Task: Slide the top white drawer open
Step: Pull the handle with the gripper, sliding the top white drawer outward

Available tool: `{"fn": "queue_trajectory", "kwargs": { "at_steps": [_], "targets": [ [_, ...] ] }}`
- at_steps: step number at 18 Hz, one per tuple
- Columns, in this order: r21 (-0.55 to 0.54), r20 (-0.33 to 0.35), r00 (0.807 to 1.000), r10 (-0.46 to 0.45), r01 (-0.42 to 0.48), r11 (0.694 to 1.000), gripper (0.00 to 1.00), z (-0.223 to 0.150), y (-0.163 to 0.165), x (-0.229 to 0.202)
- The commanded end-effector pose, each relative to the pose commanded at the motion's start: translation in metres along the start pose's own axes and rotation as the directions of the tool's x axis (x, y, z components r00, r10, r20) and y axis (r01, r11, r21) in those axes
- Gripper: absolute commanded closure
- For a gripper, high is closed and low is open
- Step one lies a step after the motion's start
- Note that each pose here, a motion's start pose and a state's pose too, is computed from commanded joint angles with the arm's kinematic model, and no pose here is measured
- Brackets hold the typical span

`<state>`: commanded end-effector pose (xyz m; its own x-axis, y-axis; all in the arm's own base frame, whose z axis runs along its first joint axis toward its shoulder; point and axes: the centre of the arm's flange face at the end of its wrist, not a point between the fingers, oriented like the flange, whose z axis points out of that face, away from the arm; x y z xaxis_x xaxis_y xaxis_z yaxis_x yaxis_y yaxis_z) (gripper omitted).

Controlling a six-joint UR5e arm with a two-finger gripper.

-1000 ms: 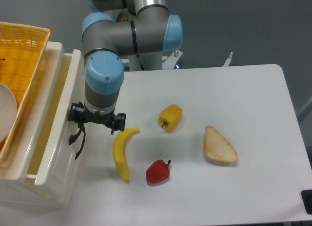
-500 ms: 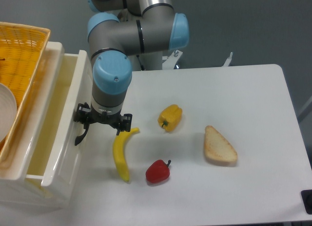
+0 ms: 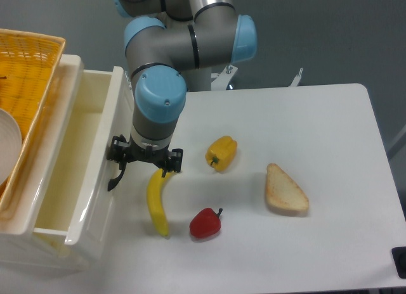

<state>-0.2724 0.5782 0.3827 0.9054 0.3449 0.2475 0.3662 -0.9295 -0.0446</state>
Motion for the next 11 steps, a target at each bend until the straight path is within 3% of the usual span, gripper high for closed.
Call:
{"fn": "queue_trajectory", "kwargs": {
  "at_steps": [11],
  "targets": [
    [-0.005, 0.018, 1.000, -0.008, 0.009, 1.000, 0.00, 0.000, 0.001, -0.025]
  ]
}}
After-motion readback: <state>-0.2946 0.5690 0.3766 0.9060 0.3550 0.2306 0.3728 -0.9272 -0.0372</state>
